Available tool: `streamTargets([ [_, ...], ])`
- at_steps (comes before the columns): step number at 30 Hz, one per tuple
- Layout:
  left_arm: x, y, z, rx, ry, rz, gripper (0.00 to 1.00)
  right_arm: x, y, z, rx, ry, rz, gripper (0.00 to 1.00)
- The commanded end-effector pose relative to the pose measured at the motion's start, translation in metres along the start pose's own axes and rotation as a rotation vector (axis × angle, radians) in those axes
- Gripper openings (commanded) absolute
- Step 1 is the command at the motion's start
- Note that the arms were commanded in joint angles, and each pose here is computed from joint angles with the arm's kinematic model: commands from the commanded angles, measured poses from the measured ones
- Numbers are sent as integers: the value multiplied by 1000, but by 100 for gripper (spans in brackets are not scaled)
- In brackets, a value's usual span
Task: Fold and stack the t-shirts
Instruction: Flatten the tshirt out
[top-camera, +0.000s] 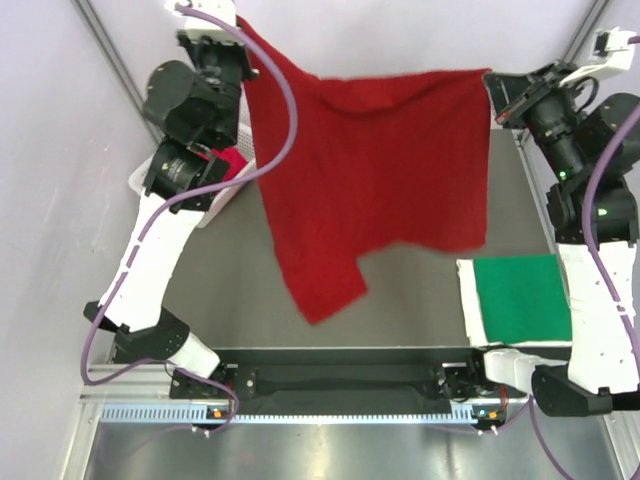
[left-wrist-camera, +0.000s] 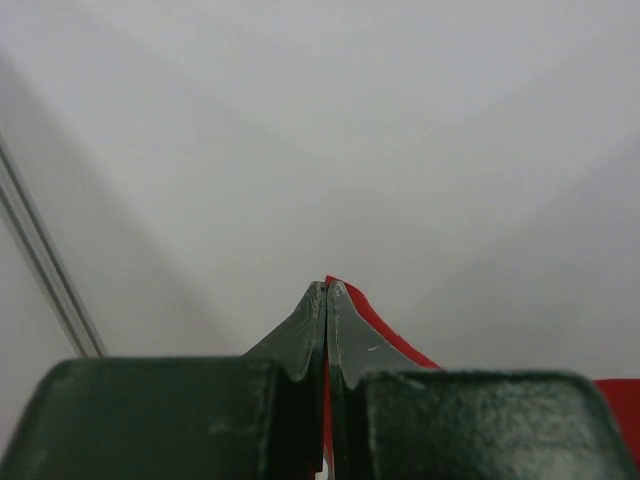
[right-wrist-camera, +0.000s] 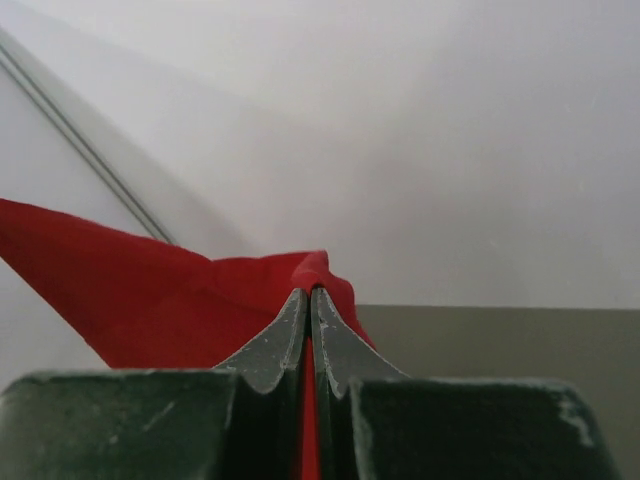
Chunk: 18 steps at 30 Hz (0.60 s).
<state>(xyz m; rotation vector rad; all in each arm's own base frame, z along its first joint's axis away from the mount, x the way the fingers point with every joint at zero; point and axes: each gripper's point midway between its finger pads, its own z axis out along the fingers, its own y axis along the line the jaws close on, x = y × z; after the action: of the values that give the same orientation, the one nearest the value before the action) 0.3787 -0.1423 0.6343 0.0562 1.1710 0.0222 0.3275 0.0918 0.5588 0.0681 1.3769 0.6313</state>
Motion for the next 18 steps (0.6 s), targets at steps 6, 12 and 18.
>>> streamTargets([
  [6, -108, 62, -71, -5, -263, -180, 0, -89, 60, -82, -105, -244, -121, 0],
  [12, -159, 94, -148, 113, -394, -297, 0, -97, 87, -155, -146, -282, -136, 0],
  [18, -201, 112, -214, 256, -509, -371, 0, -110, 117, -233, -208, -362, -125, 0],
])
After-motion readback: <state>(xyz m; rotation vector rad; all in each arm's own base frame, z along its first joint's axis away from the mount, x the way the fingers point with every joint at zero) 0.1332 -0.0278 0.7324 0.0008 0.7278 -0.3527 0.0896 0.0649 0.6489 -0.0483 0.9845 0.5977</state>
